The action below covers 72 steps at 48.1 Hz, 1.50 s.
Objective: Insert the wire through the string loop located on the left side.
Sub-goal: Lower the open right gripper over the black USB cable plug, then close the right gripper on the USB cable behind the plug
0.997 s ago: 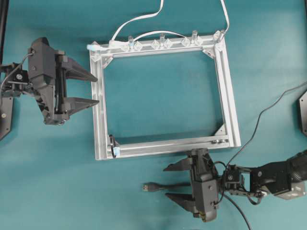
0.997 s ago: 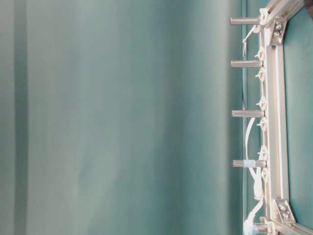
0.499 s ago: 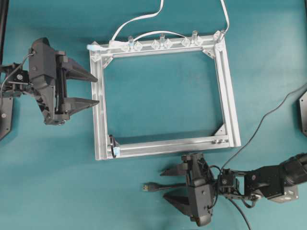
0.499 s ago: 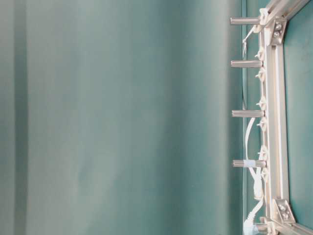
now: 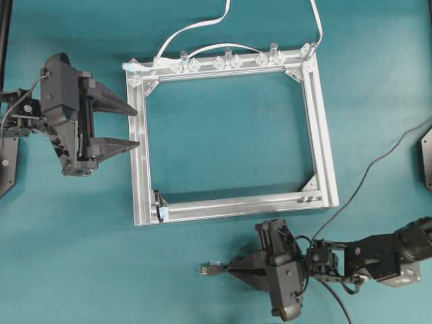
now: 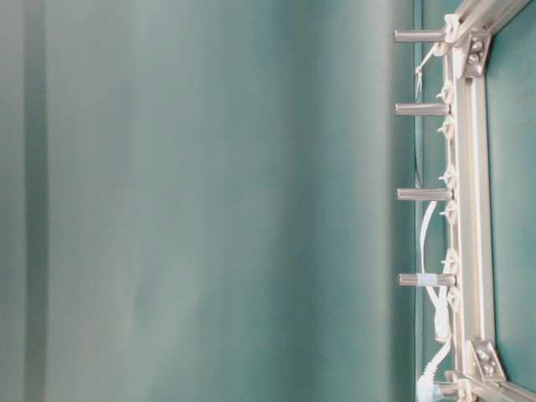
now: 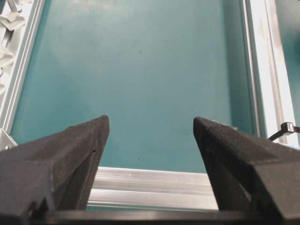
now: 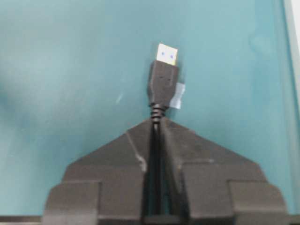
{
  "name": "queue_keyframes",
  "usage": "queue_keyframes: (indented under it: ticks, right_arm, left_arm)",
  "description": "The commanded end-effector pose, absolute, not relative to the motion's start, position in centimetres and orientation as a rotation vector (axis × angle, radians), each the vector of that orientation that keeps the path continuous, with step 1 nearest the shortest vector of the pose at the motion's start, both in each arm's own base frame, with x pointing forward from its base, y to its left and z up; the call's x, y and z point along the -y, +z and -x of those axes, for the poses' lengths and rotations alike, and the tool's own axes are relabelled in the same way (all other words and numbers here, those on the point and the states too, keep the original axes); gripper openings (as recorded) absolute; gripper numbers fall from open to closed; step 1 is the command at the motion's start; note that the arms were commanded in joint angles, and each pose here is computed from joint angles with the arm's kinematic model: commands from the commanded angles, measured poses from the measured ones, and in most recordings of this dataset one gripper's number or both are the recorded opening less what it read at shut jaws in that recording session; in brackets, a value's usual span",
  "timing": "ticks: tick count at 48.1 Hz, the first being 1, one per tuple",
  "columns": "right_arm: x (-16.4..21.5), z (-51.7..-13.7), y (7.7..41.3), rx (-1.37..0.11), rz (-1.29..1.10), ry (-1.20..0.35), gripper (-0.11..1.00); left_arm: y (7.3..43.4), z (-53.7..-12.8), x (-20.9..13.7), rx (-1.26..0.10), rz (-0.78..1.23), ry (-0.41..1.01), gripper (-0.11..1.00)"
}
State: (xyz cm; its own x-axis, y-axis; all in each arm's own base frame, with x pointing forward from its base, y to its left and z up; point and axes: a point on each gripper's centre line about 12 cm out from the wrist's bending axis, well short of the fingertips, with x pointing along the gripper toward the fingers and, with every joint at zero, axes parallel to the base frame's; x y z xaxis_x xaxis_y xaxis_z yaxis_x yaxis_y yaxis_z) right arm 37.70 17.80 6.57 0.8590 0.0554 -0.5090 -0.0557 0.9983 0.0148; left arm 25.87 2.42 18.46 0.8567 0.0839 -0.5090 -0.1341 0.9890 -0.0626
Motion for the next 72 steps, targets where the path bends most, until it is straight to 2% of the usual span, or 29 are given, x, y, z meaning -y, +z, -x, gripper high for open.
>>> queue_keyframes:
  ticks: [1,40,72]
  right_arm:
    - [-17.9,-38.0,7.3,-0.529,-0.016,0.064,0.07]
    - [-18.0,-38.2,7.8,-0.520,-0.023,0.066,0.07]
    - [-15.6,-39.3,15.5,-0.402,-0.030,0.078,0.07]
  left_arm:
    - [18.9,-26.1,-2.4,-0.515,0.099,0.112,0.79]
    - [18.9,-26.1,-2.4,-0.513,0.100,0.113,0.79]
    - [18.8,-25.9,-2.3,-0.522,0.099,0.112,0.79]
